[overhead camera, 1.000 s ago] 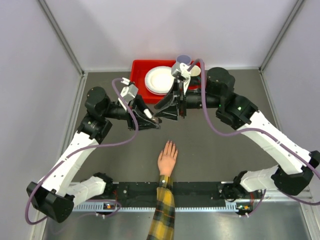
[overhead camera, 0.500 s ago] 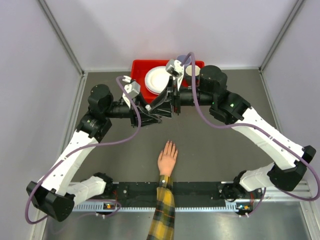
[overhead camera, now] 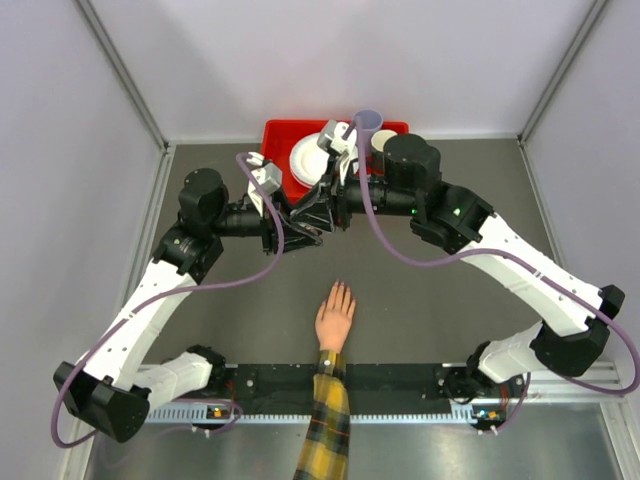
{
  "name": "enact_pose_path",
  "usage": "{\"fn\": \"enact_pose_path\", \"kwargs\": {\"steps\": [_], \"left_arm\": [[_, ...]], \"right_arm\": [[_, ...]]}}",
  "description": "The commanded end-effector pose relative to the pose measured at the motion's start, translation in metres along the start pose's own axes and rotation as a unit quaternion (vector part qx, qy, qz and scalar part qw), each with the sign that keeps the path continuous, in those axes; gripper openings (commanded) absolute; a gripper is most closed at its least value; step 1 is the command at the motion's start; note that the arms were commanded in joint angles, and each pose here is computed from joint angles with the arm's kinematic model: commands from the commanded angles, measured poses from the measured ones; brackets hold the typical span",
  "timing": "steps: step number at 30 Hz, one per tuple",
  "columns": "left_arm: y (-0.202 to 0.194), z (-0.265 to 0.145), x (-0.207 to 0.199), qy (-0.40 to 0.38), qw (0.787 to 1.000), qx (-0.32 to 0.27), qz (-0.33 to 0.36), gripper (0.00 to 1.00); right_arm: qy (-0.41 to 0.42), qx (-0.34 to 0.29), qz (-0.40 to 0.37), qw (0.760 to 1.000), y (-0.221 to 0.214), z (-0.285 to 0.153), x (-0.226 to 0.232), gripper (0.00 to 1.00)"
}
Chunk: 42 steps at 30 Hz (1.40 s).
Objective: Paint the nails
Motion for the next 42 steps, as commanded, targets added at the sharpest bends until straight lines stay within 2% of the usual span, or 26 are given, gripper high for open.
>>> {"fn": "enact_pose_path", "kwargs": {"steps": [1,7,11,14,15,18,28,30,31,33,34,37,40,42], "left_arm": [[0.020,-0.001,-0.007,-0.005,0.999,-0.021,0.045,0.00],[0.022,-0.001,-0.010,-0.010,0.998,-0.023,0.049,0.00],[0.022,-0.002,-0.011,-0.015,0.998,-0.023,0.049,0.00],[0.022,-0.003,-0.012,-0.010,0.998,-0.025,0.056,0.00],[0.023,-0.003,-0.013,-0.007,0.998,-0.025,0.058,0.00],[0.021,-0.004,-0.010,0.008,0.998,-0.022,0.063,0.00],[0.011,-0.007,-0.001,0.045,0.996,0.001,0.079,0.00],[0.011,-0.008,-0.001,0.049,0.995,0.003,0.083,0.00],[0.012,-0.008,-0.001,0.052,0.994,0.004,0.094,0.00],[0.011,-0.009,-0.001,0.048,0.993,0.008,0.112,0.00],[0.009,-0.009,0.000,0.044,0.992,0.011,0.117,0.00],[0.005,-0.008,0.007,0.046,0.989,0.014,0.142,0.00],[0.002,-0.005,0.025,0.093,0.984,0.022,0.151,0.00],[-0.002,-0.004,0.038,0.126,0.981,0.028,0.143,0.00]], "right_arm": [[0.002,0.004,-0.024,1.000,0.002,0.007,0.007,0.28],[0.005,0.015,-0.023,1.000,-0.004,0.007,0.007,0.31],[0.031,0.021,-0.010,0.999,-0.010,0.010,0.010,0.26],[0.037,0.014,-0.006,0.999,-0.011,0.009,0.012,0.18],[0.034,0.011,-0.005,0.999,-0.010,0.008,0.012,0.11],[0.020,-0.003,0.003,1.000,-0.006,0.002,0.010,0.00],[-0.061,-0.028,0.042,0.997,0.003,-0.025,0.007,0.00],[-0.120,-0.021,0.088,0.989,0.001,-0.030,-0.004,0.14],[-0.161,-0.028,0.141,0.976,0.001,-0.036,-0.015,0.21],[-0.186,-0.027,0.209,0.960,-0.005,-0.042,-0.025,0.36],[-0.190,-0.029,0.269,0.944,-0.009,-0.043,-0.031,0.48],[-0.167,-0.018,0.322,0.932,-0.014,-0.040,-0.037,0.60],[-0.193,-0.005,0.319,0.928,-0.023,-0.042,-0.047,0.72],[-0.192,-0.006,0.324,0.927,-0.026,-0.045,-0.054,0.73]]}}
Point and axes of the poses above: each gripper's point midway between its finger pads, its own z axis out along the fingers, its own x axis along the line the jaws close on, y = z × x, the point moved 9 cm from there along -z, back along the fingers, and after that the axes turned 2 degrees about -z, right-handed, at the moved point
